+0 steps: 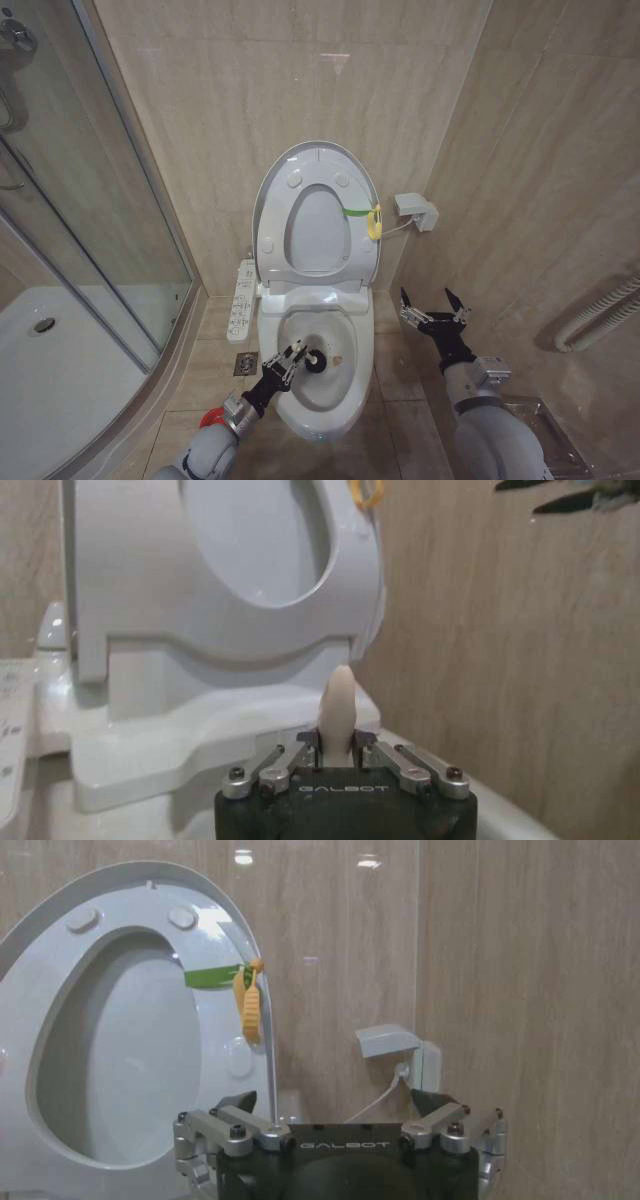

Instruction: Open the toilet lid, clean the toilet bowl with a toilet brush, close the toilet lid, and flush.

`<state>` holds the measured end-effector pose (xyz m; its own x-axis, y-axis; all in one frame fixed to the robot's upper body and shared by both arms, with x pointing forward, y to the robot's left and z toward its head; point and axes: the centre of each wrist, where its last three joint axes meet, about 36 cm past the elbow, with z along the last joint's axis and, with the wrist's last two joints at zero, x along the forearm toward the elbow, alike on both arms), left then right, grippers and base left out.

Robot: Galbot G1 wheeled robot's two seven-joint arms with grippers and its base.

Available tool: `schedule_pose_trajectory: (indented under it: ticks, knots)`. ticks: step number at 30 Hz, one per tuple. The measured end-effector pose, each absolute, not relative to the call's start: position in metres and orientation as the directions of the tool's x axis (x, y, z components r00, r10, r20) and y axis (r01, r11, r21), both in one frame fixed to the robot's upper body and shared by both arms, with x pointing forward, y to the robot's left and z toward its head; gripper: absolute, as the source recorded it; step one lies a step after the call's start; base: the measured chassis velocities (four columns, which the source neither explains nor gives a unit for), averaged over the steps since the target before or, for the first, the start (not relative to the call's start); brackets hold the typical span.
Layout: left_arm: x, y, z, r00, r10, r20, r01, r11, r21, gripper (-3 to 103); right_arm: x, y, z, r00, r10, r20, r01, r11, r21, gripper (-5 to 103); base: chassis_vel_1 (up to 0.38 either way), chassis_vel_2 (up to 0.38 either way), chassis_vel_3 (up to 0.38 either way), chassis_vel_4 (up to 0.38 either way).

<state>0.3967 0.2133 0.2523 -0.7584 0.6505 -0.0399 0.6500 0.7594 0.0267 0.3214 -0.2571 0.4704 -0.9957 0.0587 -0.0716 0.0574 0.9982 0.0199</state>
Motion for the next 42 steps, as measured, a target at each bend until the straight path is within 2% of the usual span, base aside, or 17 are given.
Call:
schedule_pose_trajectory:
  ticks: [17,27,42]
  knots:
    - [0.452,0.194,0.239,-0.774,0.631,-0.057,0.631,0.776,0.022,21,0.321,-0.257,0.47,-0.996,0.059,-0.072,0.057,0.998,0.02,100,0.0,0.0,0.0,0.0]
    - [0.463,0.141,0.279,-0.723,0.666,-0.186,0.666,0.742,0.068,21,0.321,-0.257,0.47,-0.996,0.059,-0.072,0.057,0.998,0.02,100,0.0,0.0,0.0,0.0]
    - [0.465,0.094,0.3,-0.67,0.702,-0.242,0.71,0.701,0.068,21,0.321,-0.257,0.47,-0.996,0.059,-0.072,0.057,0.998,0.02,100,0.0,0.0,0.0,0.0]
